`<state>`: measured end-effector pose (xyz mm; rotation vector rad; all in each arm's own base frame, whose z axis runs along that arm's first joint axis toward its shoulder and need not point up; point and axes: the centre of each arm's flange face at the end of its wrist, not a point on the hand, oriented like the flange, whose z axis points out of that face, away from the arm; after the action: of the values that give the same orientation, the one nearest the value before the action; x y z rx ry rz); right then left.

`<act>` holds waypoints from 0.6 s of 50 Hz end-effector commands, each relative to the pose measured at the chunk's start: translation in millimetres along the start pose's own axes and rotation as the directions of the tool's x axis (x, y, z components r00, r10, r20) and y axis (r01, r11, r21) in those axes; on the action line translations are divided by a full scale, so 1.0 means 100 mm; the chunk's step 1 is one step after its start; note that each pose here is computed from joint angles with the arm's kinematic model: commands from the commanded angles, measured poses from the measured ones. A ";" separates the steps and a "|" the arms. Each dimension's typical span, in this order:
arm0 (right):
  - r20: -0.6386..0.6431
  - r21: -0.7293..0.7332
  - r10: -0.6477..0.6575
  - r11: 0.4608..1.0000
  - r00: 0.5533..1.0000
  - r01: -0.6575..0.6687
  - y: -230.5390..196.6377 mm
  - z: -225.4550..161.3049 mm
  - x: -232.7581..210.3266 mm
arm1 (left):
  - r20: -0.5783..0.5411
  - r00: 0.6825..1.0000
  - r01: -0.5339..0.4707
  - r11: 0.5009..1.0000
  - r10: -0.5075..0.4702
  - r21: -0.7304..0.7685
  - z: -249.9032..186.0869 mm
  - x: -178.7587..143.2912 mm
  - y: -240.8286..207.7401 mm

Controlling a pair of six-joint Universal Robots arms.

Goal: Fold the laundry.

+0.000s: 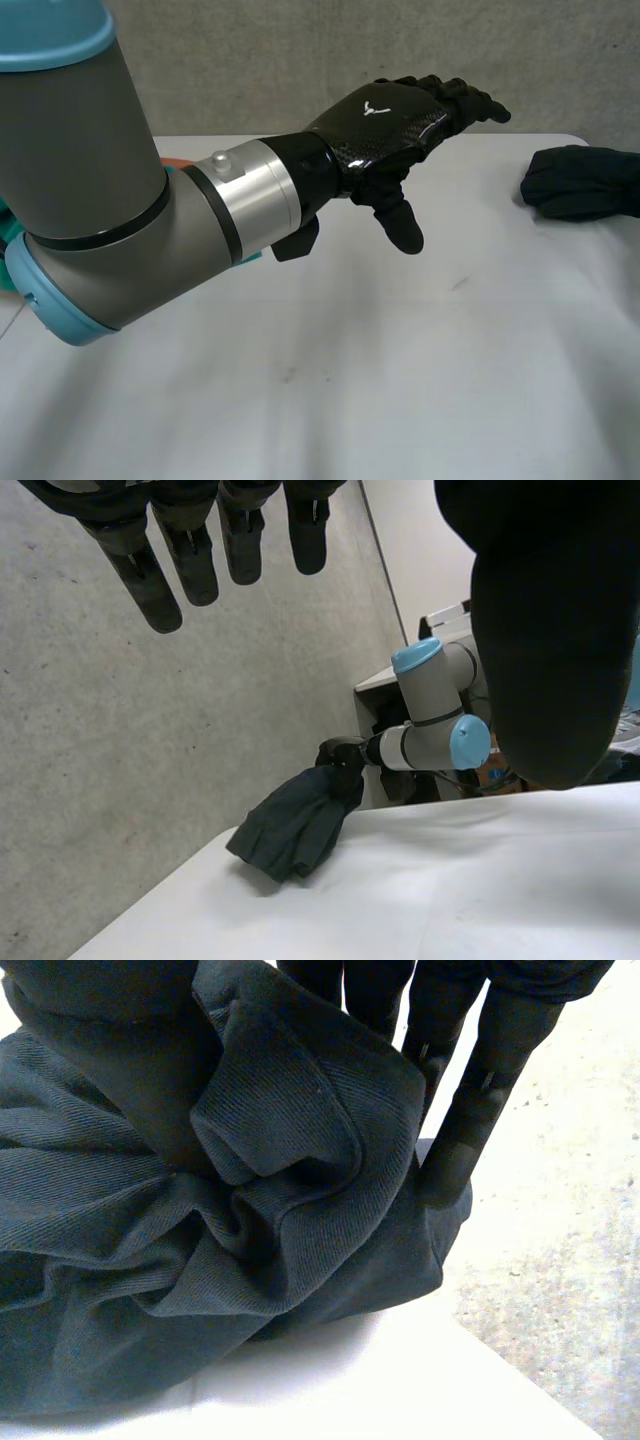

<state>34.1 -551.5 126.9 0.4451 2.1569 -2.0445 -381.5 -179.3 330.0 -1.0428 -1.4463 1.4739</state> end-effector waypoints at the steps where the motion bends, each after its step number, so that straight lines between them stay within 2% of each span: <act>1: 0.063 -0.023 0.004 1.000 0.998 -0.003 -0.05 0.04 0.20 | -0.003 1.000 0.005 1.000 -0.005 -0.011 0.00 0.02 0.04; 7: 0.147 -0.114 0.025 0.993 0.989 -0.008 -0.01 -0.02 0.14 | -0.007 1.000 0.008 1.000 -0.008 -0.016 0.00 0.03 0.06; 10: 0.142 -0.123 0.021 0.992 0.990 -0.003 -0.01 -0.03 0.16 | -0.005 1.000 0.009 1.000 -0.009 -0.019 0.00 0.03 0.06; 13: 0.125 -0.110 -0.054 0.992 0.991 0.068 -0.03 -0.01 0.27 | -0.007 1.000 0.012 1.000 -0.012 -0.025 0.00 0.04 0.09; 17: 0.069 -0.081 -0.225 0.970 0.972 0.230 -0.05 0.00 0.36 | -0.007 1.000 0.018 0.999 -0.018 -0.033 -0.01 0.04 0.11; 18: 0.026 -0.075 -0.300 0.951 0.954 0.301 -0.06 0.01 0.40 | -0.008 1.000 0.018 0.999 -0.018 -0.033 -0.01 0.04 0.11; 21: -0.033 -0.076 -0.406 0.912 0.913 0.403 -0.06 0.02 0.46 | -0.010 1.000 0.018 0.999 -0.018 -0.033 -0.01 0.05 0.11; 22: -0.064 -0.072 -0.466 0.884 0.883 0.461 -0.06 0.03 0.48 | -0.010 1.000 0.018 0.999 -0.018 -0.033 -0.01 0.05 0.11; 26: -0.108 -0.050 -0.555 0.832 0.825 0.553 -0.09 0.06 0.50 | -0.013 1.000 0.020 0.999 -0.020 -0.035 -0.01 0.06 0.12; 30: -0.084 -0.027 -0.575 0.818 0.814 0.575 -0.15 0.07 0.45 | -0.011 1.000 0.021 0.999 -0.022 -0.035 -0.01 0.05 0.12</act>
<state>-15.8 -550.8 120.2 -0.0615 2.5817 -2.2686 -382.6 -174.3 318.2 -1.0529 -1.4748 1.4309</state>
